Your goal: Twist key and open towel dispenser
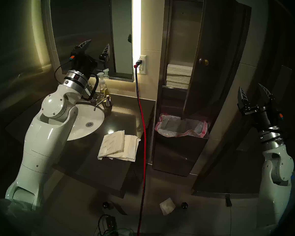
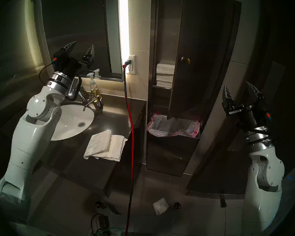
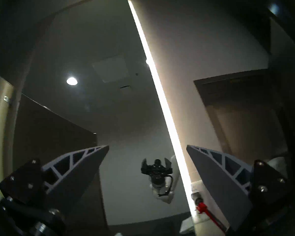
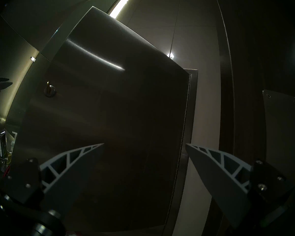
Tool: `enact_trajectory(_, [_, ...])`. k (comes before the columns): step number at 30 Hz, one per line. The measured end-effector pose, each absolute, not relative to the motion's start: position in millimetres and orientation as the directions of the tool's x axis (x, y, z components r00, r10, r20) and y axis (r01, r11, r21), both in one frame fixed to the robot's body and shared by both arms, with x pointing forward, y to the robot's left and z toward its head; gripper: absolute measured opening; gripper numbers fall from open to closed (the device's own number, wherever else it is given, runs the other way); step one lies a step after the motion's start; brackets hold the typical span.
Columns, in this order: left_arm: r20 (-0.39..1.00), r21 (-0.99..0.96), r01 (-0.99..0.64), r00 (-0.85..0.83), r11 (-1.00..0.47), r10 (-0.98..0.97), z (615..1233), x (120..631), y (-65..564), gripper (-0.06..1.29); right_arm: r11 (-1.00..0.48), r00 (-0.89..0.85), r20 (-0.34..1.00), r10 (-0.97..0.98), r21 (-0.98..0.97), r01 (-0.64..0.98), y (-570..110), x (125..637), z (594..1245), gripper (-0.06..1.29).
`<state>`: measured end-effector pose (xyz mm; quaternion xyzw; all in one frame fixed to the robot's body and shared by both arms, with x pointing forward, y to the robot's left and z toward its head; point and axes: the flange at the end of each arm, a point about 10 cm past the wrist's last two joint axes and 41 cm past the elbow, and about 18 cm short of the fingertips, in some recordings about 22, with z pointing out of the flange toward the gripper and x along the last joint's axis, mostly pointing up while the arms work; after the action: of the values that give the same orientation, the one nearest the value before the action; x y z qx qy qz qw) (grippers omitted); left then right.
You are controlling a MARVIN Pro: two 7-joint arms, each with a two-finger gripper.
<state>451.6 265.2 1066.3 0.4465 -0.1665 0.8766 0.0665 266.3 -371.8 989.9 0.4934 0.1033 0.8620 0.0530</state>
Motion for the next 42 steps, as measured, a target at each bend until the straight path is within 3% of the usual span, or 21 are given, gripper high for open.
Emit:
enact_trajectory(24, [0.806,-0.239,-0.435,-0.587,-0.868,0.072,1056,465,245,1.23,-0.973,-0.509,0.839,0.195,0.231,0.008,-372,266,990,1.24])
enact_trajectory(25, [0.805,-0.24,-0.438,-0.588,-0.866,0.074,1056,465,244,1.17,-0.973,-0.509,0.839,0.195,0.231,0.008,-372,266,990,1.24])
enact_trajectory(26, [0.804,-0.242,-0.442,-0.59,-0.864,0.076,1056,465,243,0.93,-0.973,-0.508,0.839,0.195,0.231,0.008,-372,266,990,1.24])
enact_trajectory(27, [0.803,-0.244,-0.445,-0.591,-0.862,0.078,1056,465,242,0.55,-0.973,-0.508,0.839,0.195,0.231,0.008,-372,266,990,1.24])
enact_trajectory(28, [0.803,-0.245,-0.447,-0.591,-0.86,0.078,1056,465,241,0.39,-0.973,-0.508,0.839,0.195,0.231,0.008,-372,266,990,1.24])
enact_trajectory(32, [0.8,-0.254,-0.454,-0.594,-0.854,0.079,1054,465,240,-0.01,-0.973,-0.508,0.839,0.195,0.231,0.008,-372,266,990,1.24])
enact_trajectory(42, [0.799,-0.299,-0.5,-0.597,-0.813,0.074,1044,467,243,-0.02,-0.973,-0.509,0.838,0.196,0.231,0.007,-372,266,990,1.24])
